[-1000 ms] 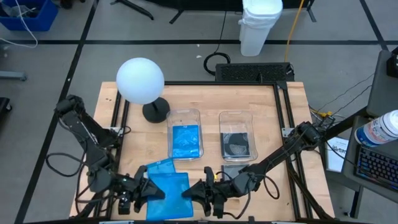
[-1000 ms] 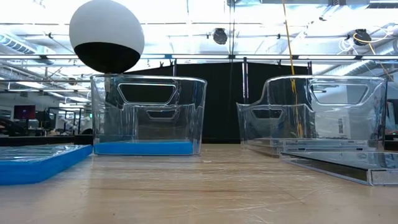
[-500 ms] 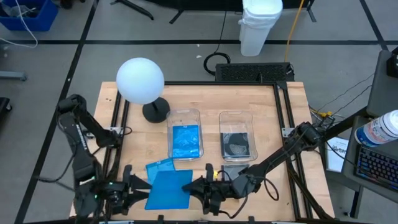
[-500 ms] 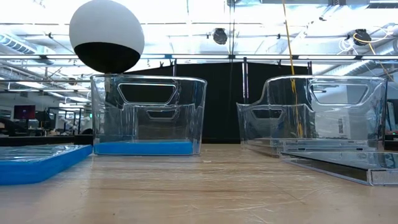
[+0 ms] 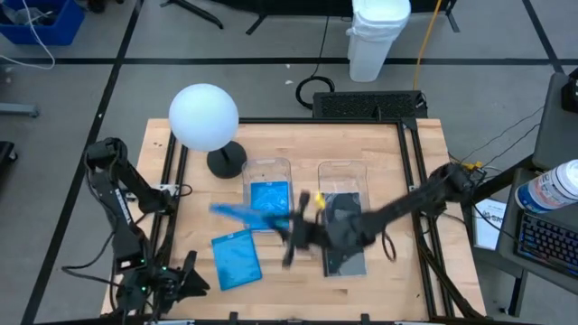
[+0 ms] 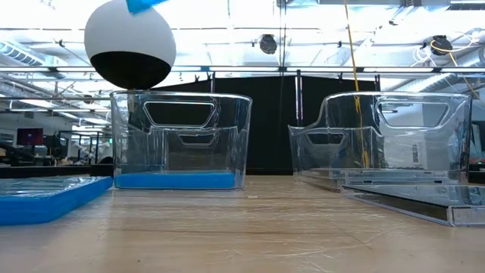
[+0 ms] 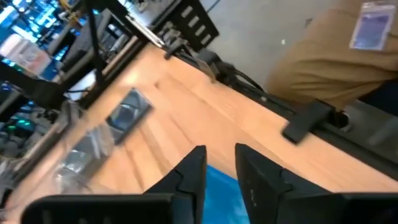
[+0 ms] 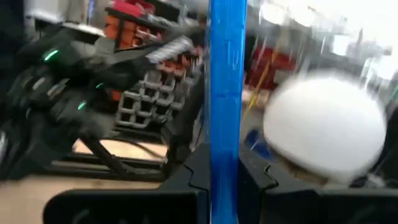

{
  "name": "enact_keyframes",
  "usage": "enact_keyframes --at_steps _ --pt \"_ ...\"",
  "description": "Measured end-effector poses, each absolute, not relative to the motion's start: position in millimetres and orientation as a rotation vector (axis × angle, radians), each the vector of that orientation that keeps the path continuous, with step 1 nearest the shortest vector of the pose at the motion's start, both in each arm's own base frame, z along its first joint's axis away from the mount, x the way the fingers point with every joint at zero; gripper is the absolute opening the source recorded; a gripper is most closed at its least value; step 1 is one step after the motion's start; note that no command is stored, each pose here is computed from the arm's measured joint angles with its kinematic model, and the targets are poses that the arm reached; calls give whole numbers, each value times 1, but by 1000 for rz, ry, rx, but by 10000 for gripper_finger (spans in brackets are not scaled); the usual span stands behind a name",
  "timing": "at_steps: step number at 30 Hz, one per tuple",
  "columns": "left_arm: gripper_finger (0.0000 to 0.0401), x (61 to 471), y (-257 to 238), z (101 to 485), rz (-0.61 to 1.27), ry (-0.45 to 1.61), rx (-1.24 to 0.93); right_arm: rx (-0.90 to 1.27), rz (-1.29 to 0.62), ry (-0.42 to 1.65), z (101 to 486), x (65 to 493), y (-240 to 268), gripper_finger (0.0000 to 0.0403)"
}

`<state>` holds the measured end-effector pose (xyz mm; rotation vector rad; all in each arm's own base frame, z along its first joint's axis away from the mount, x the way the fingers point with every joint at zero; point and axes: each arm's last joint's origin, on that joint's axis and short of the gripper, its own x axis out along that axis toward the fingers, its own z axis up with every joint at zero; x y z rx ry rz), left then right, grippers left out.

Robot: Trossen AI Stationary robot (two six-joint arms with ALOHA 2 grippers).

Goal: Pick & place jewel cases by type
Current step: Put the blue CD case into the left transparent bin

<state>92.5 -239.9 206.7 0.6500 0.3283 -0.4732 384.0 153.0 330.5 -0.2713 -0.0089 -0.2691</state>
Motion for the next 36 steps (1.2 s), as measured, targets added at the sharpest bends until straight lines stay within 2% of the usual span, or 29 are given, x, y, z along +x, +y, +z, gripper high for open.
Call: enact_keyframes --at_steps 7,11,15,27,32,36 --pt "55 87 -224 173 -491 367 639 356 -359 73 361 369 43 27" --pt "40 83 -214 157 -506 406 612 630 -360 157 352 369 -1 28" --pt "36 77 -210 148 -531 435 607 845 -318 236 330 383 -16 26" --pt "37 57 -217 150 -574 368 582 1050 -453 423 266 409 -4 27" --pt "37 50 -220 153 -562 323 565 1083 -465 470 250 414 10 26" --pt "37 46 -222 155 -569 294 574 1095 -479 448 253 413 14 26"
